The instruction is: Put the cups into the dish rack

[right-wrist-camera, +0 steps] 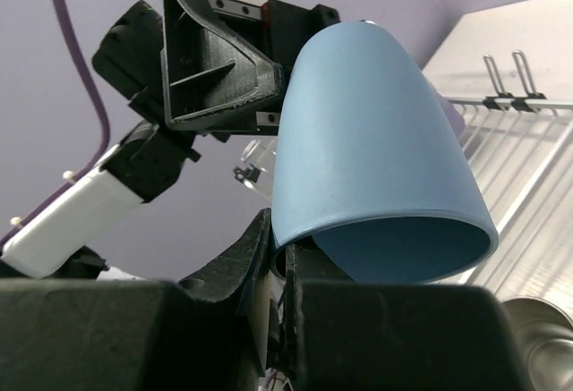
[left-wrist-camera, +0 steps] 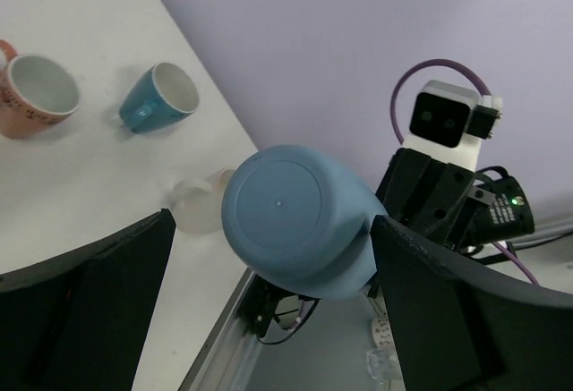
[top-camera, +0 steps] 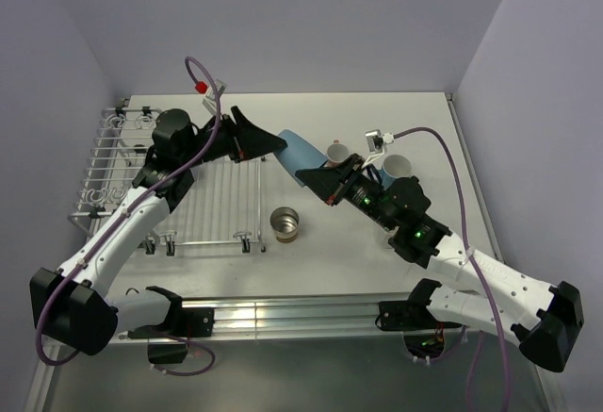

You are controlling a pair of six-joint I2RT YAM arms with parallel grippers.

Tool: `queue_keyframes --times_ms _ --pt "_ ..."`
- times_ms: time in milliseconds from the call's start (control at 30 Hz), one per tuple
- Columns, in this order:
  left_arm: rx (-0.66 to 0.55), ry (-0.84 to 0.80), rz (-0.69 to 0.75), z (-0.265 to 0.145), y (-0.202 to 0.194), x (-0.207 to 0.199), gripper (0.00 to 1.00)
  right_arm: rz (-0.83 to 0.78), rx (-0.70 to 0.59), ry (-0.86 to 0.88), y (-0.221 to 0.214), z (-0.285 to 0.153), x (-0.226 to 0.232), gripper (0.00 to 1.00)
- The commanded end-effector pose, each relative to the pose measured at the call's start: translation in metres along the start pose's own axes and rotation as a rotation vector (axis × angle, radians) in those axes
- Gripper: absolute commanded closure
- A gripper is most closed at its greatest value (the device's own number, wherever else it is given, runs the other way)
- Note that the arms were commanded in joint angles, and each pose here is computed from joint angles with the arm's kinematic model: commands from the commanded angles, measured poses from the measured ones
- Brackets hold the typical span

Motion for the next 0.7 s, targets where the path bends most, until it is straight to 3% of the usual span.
queue_keyframes --times_ms 0,500,667 --pt "-0.002 -0.135 0.036 -0.002 0.006 -0.018 0.01 -0.034 -0.078 0.163 0.025 0.002 0.035 1.00" --pt "0.000 -0.159 0.038 -0.006 0.005 -0.025 0.01 -0.016 -0.027 0.200 0.020 0.020 0.036 1.00" --pt "0.007 -0.170 0.030 -0.005 0.003 -0.025 0.06 -0.020 -0.031 0.183 0.019 0.021 0.033 1.00"
Point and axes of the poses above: each gripper's point midway between its finger pads, its own z axis out along the fingers, its own x axis along the line the jaws close on, y = z × x, the point moved 9 cm from there along -z, back along the fingers, and after that the axes turned 2 degrees about z, right-handed, at the moved point
